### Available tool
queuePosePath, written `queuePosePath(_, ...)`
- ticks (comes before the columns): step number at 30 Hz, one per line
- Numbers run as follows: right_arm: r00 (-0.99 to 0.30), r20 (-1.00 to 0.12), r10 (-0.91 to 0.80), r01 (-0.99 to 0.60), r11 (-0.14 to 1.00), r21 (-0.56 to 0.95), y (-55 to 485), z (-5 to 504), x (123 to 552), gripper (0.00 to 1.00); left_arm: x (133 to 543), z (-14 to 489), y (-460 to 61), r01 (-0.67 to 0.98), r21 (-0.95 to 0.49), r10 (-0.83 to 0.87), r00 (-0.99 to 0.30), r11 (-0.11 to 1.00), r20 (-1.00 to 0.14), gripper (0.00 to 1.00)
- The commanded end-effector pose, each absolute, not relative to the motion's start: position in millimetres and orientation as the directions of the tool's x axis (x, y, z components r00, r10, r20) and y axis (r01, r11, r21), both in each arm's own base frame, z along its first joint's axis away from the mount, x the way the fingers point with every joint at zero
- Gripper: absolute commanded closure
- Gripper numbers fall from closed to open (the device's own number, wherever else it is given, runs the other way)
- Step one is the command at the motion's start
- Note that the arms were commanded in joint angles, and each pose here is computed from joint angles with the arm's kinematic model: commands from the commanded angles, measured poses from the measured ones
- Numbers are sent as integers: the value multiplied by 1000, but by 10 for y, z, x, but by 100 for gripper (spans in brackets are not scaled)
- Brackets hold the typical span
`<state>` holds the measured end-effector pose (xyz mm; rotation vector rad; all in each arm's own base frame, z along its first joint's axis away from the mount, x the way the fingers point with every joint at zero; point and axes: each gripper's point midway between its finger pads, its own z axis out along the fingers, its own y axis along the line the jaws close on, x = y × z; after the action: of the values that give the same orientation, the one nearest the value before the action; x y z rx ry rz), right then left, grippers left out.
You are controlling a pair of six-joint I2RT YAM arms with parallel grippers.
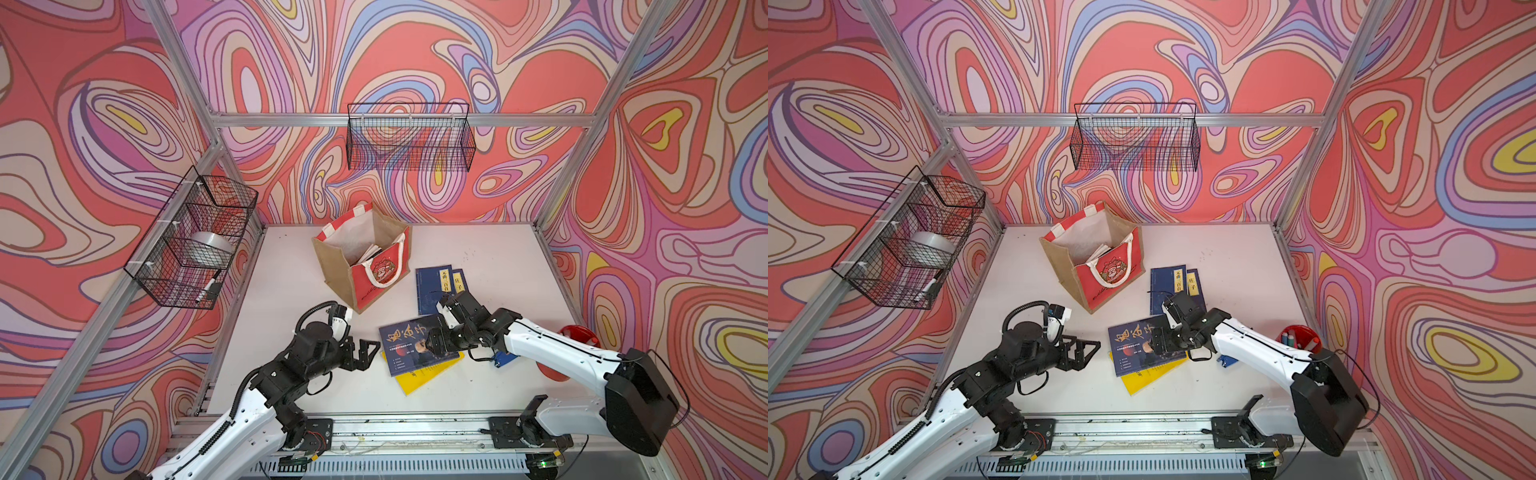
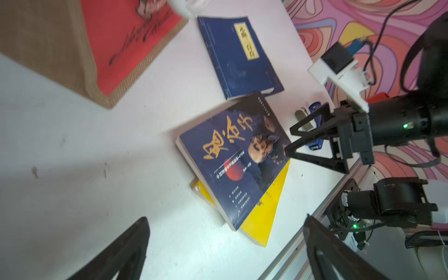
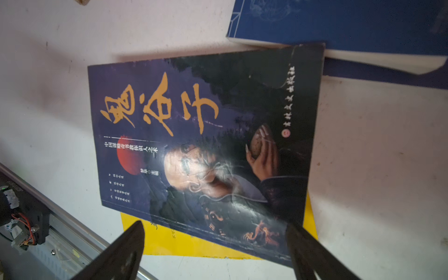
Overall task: Put the books into the canvas bag
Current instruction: Adjust the book on the book.
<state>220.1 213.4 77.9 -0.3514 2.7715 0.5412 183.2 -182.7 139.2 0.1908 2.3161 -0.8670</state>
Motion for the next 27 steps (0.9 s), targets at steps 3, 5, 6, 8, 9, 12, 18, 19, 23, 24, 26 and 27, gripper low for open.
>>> queuePosePath(3, -924, -353, -148, -263, 915, 305, 2038, 708, 2296, 7, 1807, 1149, -1933, 224, -611, -163, -843, 759, -513, 0)
queuePosePath(5, -925, -354, -139, -250, 923, 292, 1964, 678, 2312, 7, 1803, 1068, -1987, 200, -624, -171, -859, 755, -482, 0)
queuePosePath(6, -927, -350, -132, -243, 924, 296, 1932, 662, 2321, 7, 1802, 1031, -2010, 193, -624, -169, -865, 757, -472, 0)
queuePosePath(8, -934, -337, -116, -227, 922, 314, 1874, 613, 2334, 7, 1806, 1010, -2063, 188, -626, -164, -872, 757, -460, 0)
queuePosePath(9, -936, -335, -105, -216, 924, 315, 1834, 595, 2354, 7, 1814, 1009, -2090, 183, -629, -164, -876, 755, -453, 0)
queuePosePath(12, -936, -338, -102, -221, 915, 337, 1822, 588, 2374, 7, 1816, 978, -2166, 165, -644, -168, -891, 747, -422, 0)
queuePosePath(18, -935, -330, -132, -268, 871, 411, 1997, 595, 2345, 9, 1809, 881, -2235, 120, -662, -178, -914, 740, -365, 0)
queuePosePath(19, -934, -332, -134, -274, 865, 420, 2022, 603, 2336, 9, 1811, 871, -2226, 115, -658, -180, -914, 744, -363, 0)
queuePosePath(23, -939, -314, -141, -277, 852, 445, 2088, 562, 2286, 9, 1836, 857, -2195, 100, -651, -199, -908, 752, -369, 0)
queuePosePath(24, -940, -309, -141, -275, 852, 446, 2090, 544, 2278, 9, 1851, 864, -2204, 102, -656, -205, -905, 748, -374, 0)
queuePosePath(26, -943, -302, -139, -269, 851, 451, 2092, 503, 2260, 9, 1903, 868, -2218, 107, -656, -215, -895, 747, -391, 0)
queuePosePath(27, -945, -298, -137, -267, 848, 457, 2101, 491, 2247, 10, 1925, 866, -2233, 111, -655, -215, -892, 747, -397, 0)
